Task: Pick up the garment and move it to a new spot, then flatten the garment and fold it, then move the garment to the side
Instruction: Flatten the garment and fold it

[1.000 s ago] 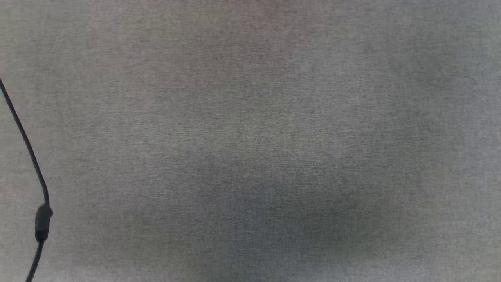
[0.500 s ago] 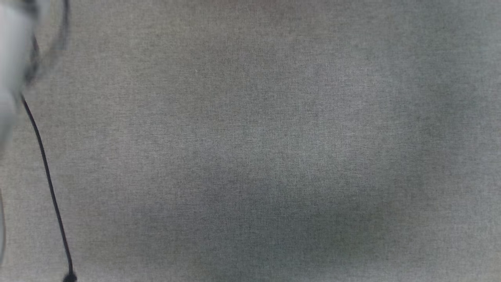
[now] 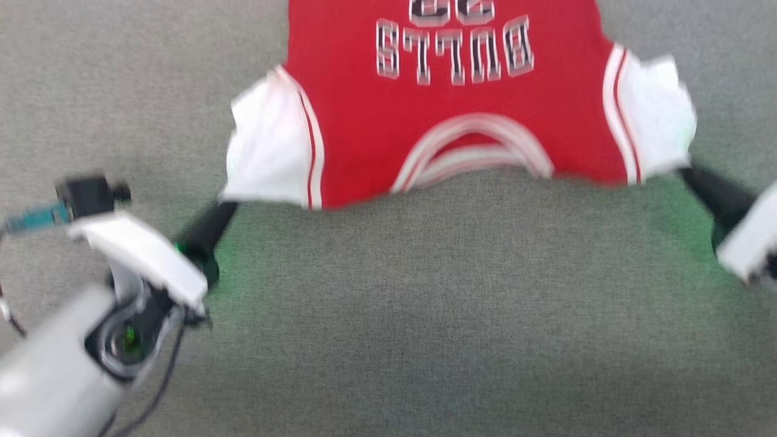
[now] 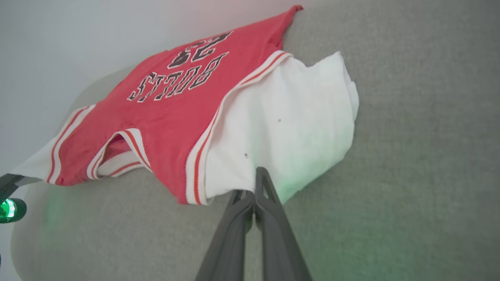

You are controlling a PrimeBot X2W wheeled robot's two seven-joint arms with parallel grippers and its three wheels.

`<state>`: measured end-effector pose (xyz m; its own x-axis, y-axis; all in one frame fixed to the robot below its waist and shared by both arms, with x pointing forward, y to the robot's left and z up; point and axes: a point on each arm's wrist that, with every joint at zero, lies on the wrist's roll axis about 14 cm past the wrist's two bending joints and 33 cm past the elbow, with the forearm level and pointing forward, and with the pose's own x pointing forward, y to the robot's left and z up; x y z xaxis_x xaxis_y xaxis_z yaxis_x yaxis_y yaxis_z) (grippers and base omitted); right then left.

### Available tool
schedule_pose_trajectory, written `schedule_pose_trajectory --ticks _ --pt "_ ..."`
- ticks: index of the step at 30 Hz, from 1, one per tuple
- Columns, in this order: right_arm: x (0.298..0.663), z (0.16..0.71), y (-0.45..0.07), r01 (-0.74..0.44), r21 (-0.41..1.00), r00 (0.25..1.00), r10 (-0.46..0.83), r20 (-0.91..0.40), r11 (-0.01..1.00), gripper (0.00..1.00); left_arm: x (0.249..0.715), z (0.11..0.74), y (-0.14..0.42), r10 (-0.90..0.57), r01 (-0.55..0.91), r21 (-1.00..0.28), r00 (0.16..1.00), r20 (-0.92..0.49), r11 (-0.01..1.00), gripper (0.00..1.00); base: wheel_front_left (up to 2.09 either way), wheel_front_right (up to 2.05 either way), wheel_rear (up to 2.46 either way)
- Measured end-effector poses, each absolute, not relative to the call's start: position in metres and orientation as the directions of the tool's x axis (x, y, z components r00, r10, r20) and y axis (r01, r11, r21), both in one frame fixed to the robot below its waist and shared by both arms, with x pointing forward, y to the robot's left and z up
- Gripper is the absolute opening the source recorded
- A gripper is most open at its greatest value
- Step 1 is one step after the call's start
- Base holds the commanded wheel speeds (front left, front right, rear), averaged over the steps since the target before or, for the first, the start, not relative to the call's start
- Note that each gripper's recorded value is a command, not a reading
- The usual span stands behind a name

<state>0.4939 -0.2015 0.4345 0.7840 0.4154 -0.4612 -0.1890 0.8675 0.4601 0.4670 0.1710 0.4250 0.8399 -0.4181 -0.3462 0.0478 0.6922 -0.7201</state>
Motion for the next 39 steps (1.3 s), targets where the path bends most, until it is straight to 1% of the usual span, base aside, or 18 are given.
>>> schedule_pose_trajectory --ticks 2,5,11,12,19,23,24,28,32,34,39 --pt "0.472 0.431 -0.207 -0.193 0.444 0.758 0.420 -0.499 0.875 0.00 0.446 0.422 0.171 -0.433 0.047 -0.718 0.824 -0.365 0.695 0.00 0.00 0.00 0.00" --pt "0.439 0.425 -0.208 -0.208 0.437 0.707 0.443 -0.552 0.875 0.00 0.422 0.424 0.175 -0.433 0.041 -0.719 0.822 -0.370 0.693 0.00 0.00 0.00 0.00" --pt "0.383 0.427 -0.204 -0.233 0.451 0.619 0.489 -0.614 0.861 0.00 0.377 0.432 0.180 -0.461 0.038 -0.729 0.797 -0.390 0.684 0.00 0.00 0.00 0.00" --pt "0.371 0.426 -0.202 -0.238 0.456 0.593 0.500 -0.631 0.858 0.00 0.369 0.431 0.183 -0.460 0.031 -0.724 0.791 -0.403 0.689 0.00 0.00 0.00 0.00" --pt "0.316 0.435 -0.191 -0.227 0.515 0.509 0.552 -0.660 0.826 0.00 0.327 0.434 0.184 -0.488 0.014 -0.733 0.755 -0.438 0.680 0.00 0.00 0.00 0.00" --pt "0.312 0.438 -0.195 -0.209 0.511 0.525 0.537 -0.660 0.834 0.00 0.323 0.434 0.182 -0.495 0.017 -0.734 0.749 -0.440 0.679 0.00 0.00 0.00 0.00" --pt "0.315 0.440 -0.196 -0.203 0.501 0.543 0.522 -0.658 0.841 0.00 0.318 0.430 0.176 -0.514 0.020 -0.738 0.730 -0.450 0.675 0.00 0.00 0.00 0.00" --pt "0.318 0.433 -0.193 -0.198 0.492 0.534 0.514 -0.671 0.848 0.00 0.318 0.419 0.167 -0.525 0.009 -0.744 0.714 -0.462 0.668 0.00 0.00 0.00 0.00" --pt "0.323 0.414 -0.189 -0.176 0.475 0.501 0.494 -0.710 0.862 0.00 0.323 0.399 0.166 -0.509 -0.003 -0.717 0.703 -0.496 0.697 0.00 0.00 0.00 0.00" --pt "0.323 0.402 -0.191 -0.188 0.428 0.469 0.464 -0.752 0.884 0.00 0.324 0.387 0.167 -0.489 -0.024 -0.703 0.702 -0.518 0.711 0.00 0.00 0.00 0.00" --pt "0.312 0.372 -0.180 -0.185 0.406 0.388 0.446 -0.806 0.895 0.00 0.323 0.363 0.158 -0.471 -0.065 -0.693 0.688 -0.552 0.718 0.00 0.00 0.00 0.00"
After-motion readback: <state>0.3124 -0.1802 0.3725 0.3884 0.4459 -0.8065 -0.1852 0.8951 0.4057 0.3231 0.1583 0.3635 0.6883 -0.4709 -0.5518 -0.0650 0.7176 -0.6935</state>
